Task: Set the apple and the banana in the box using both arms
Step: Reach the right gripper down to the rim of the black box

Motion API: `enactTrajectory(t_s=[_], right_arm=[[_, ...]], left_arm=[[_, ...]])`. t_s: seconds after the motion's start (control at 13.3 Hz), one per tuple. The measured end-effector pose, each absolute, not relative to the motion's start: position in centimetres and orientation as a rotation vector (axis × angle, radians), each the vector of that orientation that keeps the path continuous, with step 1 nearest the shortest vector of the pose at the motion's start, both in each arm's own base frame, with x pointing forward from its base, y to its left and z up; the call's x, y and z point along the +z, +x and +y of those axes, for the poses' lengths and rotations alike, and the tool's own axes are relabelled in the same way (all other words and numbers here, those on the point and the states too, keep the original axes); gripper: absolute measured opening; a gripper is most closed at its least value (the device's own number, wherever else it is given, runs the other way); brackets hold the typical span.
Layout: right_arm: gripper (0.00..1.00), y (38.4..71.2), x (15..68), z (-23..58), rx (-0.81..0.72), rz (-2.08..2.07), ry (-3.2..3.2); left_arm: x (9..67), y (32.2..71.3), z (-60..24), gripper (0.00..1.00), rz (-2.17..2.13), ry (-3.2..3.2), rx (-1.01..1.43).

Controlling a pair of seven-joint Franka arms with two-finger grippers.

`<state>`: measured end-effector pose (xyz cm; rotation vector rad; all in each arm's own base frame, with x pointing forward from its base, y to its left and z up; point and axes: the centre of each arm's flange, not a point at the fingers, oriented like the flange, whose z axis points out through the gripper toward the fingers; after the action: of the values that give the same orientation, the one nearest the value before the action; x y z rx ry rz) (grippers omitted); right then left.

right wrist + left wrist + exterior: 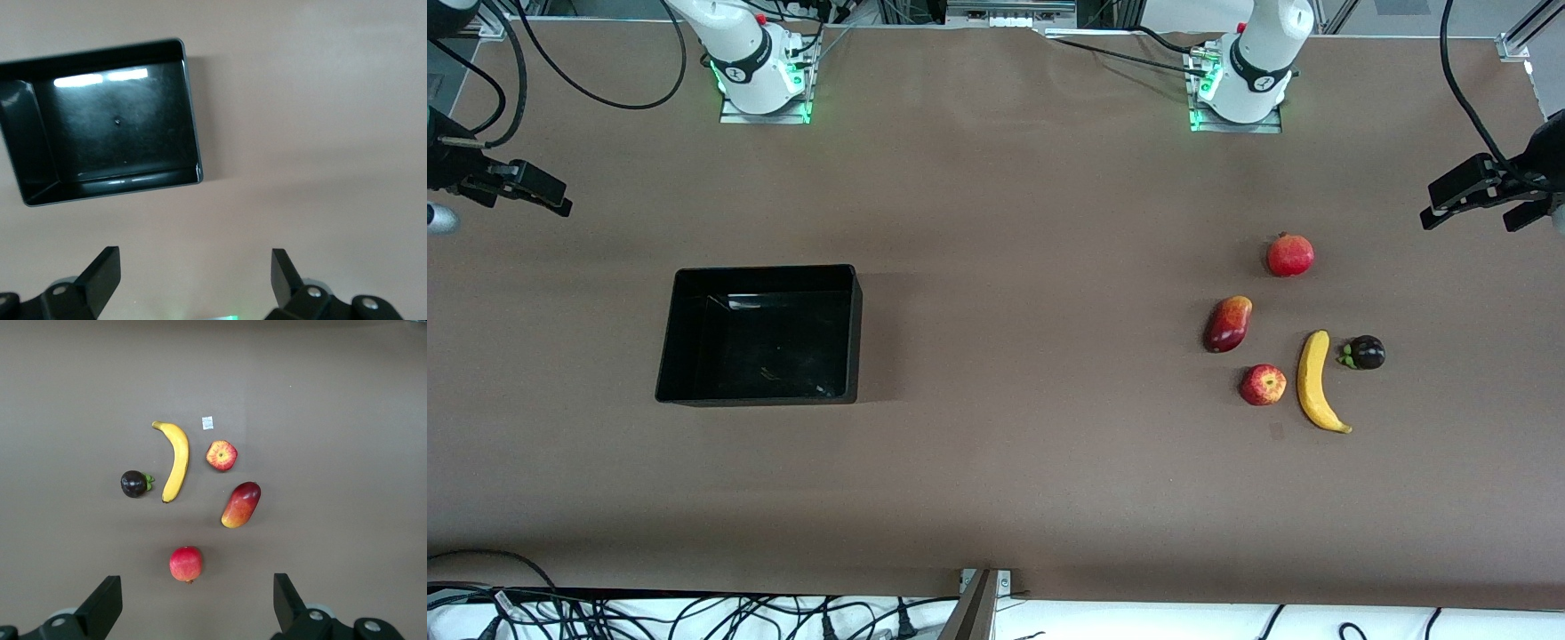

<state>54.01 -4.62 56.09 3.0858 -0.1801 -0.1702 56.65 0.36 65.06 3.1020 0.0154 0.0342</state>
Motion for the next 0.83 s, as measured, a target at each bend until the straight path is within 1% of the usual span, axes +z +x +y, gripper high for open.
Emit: enactTrajectory(t_s=[0.15, 0.3, 0.45, 0.68, 0.83], right_arm=[[1.0, 55.3, 51.1, -5.3, -0.309, -0.194, 3.071], [1.0, 56.6, 45.8, -5.8, -0.339, -0.202, 3.064], [1.0, 56.8, 41.1, -6.2, -0.295, -0.22, 3.074], [1.0, 56.4, 36.3, -6.2, -0.157, -0.288, 3.129], [1.0, 56.1, 32.7, -6.2, -0.111, -0.297, 3.13]], left_arm=[[65.0, 56.7, 0.4, 1.0, 0.016, 3.102, 0.033], [65.0, 56.7, 0.4, 1.0, 0.016, 3.102, 0.032], [65.0, 56.7, 0.4, 1.0, 0.016, 3.102, 0.032], [65.0, 56.7, 0.4, 1.0, 0.016, 3.102, 0.031], [65.0, 56.7, 0.4, 1.0, 0.016, 3.102, 0.031]])
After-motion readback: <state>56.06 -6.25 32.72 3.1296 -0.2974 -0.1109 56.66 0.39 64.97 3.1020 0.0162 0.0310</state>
